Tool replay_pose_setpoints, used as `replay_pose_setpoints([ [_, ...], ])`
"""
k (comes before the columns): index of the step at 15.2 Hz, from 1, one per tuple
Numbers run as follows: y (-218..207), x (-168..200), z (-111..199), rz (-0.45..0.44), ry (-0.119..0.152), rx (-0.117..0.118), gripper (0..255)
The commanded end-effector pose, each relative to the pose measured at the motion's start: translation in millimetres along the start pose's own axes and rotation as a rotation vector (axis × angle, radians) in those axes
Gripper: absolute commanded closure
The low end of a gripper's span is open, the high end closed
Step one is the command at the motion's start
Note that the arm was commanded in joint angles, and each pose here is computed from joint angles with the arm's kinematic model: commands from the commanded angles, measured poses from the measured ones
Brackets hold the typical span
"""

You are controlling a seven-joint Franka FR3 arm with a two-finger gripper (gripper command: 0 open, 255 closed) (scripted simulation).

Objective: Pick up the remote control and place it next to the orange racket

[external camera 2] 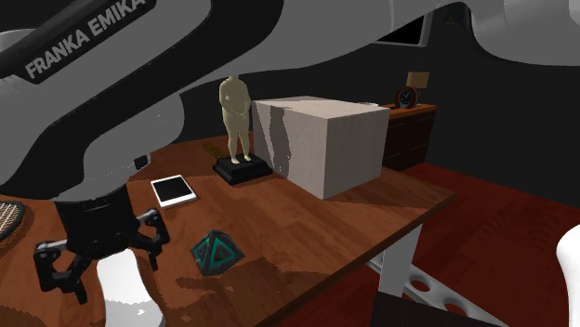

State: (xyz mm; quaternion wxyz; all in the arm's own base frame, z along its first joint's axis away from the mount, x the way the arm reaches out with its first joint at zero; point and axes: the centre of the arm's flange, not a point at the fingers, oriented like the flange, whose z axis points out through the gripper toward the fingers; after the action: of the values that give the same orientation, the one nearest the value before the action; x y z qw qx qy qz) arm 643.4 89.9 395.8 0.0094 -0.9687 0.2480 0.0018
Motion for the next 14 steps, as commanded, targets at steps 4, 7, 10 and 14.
replay_pose_setpoints([
  [4,0.0,0.1,-26.4,0.000,0.000,0.000,0],
  [7,0.0,0.1,-50.0,0.000,0.000,0.000,0],
  [10,0.0,0.1,-50.0,0.000,0.000,0.000,0],
  [14,0.0,0.1,-49.9,0.000,0.000,0.000,0],
])
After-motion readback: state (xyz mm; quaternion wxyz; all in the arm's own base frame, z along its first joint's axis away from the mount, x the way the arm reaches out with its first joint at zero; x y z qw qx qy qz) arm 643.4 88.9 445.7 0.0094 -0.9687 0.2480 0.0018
